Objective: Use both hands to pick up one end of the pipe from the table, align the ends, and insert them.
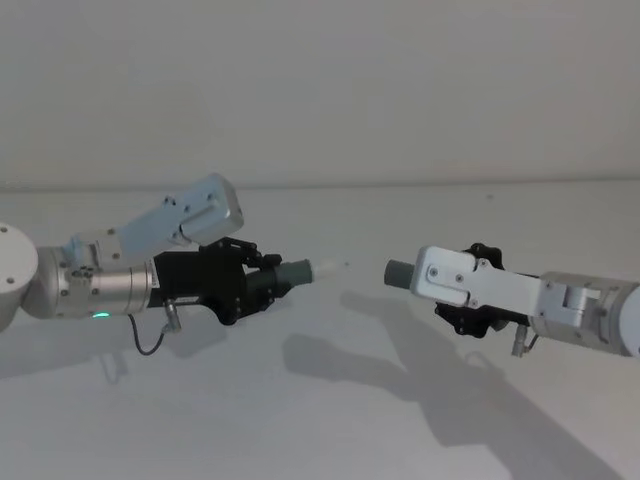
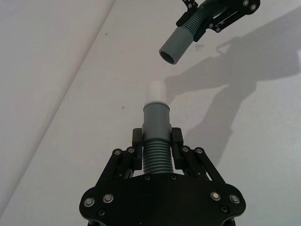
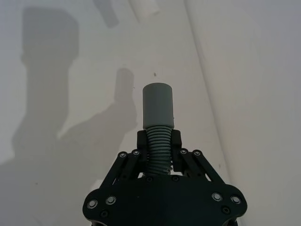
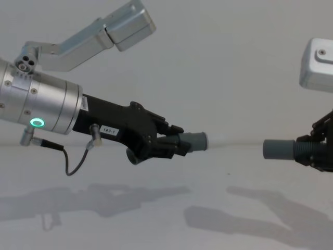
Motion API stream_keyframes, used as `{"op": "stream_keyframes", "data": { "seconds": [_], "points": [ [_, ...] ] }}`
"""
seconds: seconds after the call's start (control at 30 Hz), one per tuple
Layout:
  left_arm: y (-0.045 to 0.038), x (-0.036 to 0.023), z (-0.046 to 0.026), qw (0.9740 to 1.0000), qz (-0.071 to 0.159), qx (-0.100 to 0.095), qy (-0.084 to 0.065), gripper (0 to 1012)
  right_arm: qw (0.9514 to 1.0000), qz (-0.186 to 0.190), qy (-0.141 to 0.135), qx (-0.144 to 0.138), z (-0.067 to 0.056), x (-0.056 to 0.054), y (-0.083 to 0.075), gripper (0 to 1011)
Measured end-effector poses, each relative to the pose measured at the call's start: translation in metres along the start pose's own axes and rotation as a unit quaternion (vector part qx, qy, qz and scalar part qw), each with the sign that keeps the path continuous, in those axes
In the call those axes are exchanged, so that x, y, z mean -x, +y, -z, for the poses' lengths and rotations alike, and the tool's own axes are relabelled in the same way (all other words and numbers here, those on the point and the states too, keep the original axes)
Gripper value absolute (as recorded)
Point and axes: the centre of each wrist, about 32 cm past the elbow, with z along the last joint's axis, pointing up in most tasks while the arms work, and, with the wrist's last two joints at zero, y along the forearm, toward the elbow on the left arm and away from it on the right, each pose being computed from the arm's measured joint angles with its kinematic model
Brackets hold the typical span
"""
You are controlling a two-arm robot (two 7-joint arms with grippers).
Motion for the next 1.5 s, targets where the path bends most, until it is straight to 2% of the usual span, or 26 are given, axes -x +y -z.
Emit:
{"op": "stream_keyframes", "data": {
  "seconds": [0.73,1.5],
  "points": [
    [0.0002,0.0000,0.0016,1.0000,0.005,0.003,-0.003,323,0.9970,-0.027,-0.062,-0.036,-0.015,-0.009,-0.009,255],
    [0.0003,0.0001,0.0020,1.0000,0.006,0.003,-0.004,323,0.9943,-0.040,-0.080,-0.058,-0.021,-0.012,-0.005,253]
  ]
}}
